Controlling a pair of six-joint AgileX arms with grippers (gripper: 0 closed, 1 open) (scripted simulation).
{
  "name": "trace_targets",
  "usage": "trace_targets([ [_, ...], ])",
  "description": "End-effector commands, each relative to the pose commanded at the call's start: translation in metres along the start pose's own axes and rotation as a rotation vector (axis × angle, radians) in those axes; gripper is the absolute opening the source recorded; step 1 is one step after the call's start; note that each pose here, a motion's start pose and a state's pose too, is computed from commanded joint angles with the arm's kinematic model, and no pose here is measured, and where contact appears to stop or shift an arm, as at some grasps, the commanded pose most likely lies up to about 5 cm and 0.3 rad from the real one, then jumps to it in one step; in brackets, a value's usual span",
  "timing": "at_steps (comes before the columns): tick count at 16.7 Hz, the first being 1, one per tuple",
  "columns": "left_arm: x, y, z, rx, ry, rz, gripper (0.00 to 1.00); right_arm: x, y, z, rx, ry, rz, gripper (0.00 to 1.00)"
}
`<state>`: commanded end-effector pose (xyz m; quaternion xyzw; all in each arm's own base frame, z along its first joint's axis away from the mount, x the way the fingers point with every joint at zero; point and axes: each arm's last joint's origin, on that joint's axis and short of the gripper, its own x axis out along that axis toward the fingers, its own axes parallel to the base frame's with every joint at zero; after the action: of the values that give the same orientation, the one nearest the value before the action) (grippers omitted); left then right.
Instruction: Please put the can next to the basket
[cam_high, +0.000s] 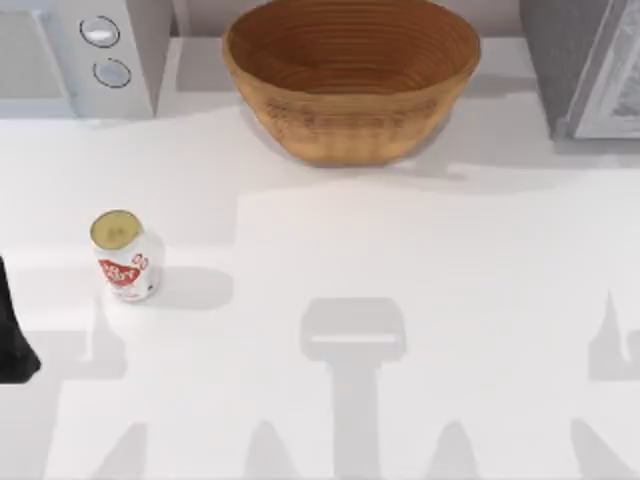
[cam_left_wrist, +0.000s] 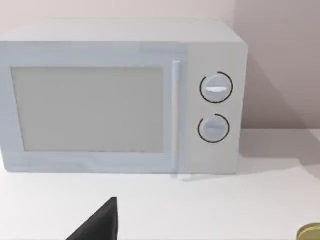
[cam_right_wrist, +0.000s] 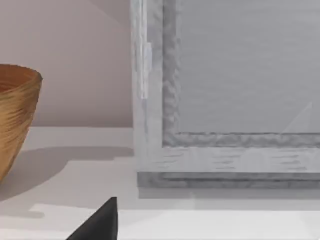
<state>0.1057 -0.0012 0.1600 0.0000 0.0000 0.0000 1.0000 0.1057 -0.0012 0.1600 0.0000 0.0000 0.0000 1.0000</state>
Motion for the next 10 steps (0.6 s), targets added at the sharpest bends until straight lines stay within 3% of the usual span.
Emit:
trace_targets([
  [5,0.000,-0.001,0.011,0.024,0.051,-0.013,1.00,0.000,0.000,0.000,0.000,0.000,0.000,1.00],
  [10,0.016,-0.006,0.062,0.129,0.288,-0.072,1.00,0.000,0.000,0.000,0.000,0.000,0.000,1.00],
])
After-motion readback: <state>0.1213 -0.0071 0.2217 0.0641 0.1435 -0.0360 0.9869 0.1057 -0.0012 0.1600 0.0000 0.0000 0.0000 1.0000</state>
